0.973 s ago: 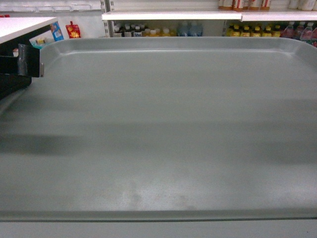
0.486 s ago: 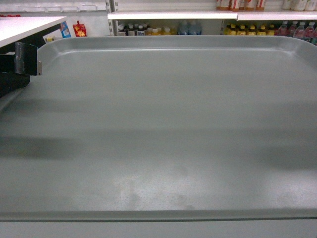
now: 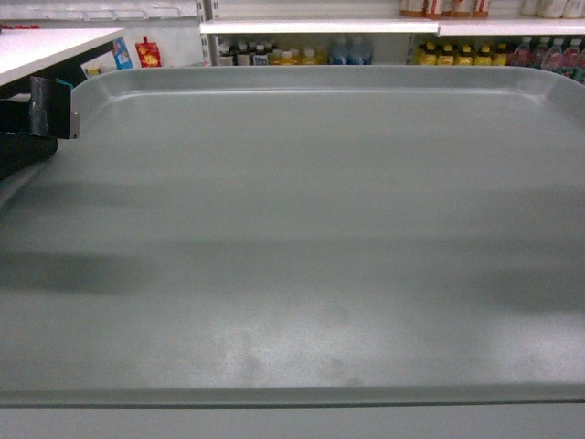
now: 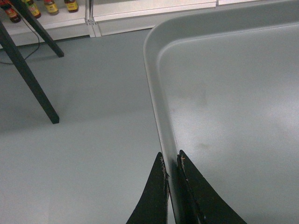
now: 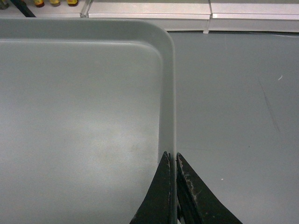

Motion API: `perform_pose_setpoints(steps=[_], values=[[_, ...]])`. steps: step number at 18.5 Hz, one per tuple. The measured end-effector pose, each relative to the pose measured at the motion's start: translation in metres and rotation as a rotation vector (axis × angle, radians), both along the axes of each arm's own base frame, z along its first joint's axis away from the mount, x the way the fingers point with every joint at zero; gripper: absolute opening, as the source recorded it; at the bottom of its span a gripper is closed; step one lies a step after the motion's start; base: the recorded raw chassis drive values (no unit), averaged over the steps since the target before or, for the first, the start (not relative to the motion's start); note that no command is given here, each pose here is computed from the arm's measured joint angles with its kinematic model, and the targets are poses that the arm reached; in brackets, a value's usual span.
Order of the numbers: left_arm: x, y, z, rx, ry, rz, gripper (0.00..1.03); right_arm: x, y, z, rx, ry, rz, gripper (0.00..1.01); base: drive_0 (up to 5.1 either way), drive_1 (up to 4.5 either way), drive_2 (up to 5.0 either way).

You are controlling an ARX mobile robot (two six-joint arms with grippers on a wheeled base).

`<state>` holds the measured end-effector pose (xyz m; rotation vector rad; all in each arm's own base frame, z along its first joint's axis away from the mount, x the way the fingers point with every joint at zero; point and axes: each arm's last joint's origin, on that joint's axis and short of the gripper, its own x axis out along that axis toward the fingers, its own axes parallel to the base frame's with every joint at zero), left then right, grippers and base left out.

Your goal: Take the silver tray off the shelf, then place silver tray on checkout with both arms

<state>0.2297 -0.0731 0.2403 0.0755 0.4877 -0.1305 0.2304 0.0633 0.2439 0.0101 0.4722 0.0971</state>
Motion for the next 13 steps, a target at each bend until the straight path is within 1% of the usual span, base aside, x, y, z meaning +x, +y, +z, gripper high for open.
perform_pose_setpoints(steps=[3, 5, 8, 13], values=[[0.0000, -0.0008, 0.0005, -0.002, -0.005, -0.003, 0.04, 0.0004, -0.0014, 0.0000, 0.000, 0.000, -0.006, 0.02, -4.8, 3.49, 1.5], [0.0000, 0.0000, -0.0003, 0.000, 0.002, -0.001, 0.04, -0.0001, 0.0003, -0.0001, 0.000, 0.001, 0.002, 0.02, -4.7, 3.57, 1.6], [0.0002, -0.0001, 0.0000, -0.001, -0.001, -0.001, 0.04, -0.0001, 0.0000, -0.0001, 0.000, 0.001, 0.000, 0.02, -5.0, 3.27, 1.5], [0.0003, -0.0001, 0.0002, -0.001, -0.004, -0.001, 0.04, 0.0002, 0.0001, 0.0004, 0.001, -0.004, 0.000, 0.02, -5.0, 2.36, 2.4]])
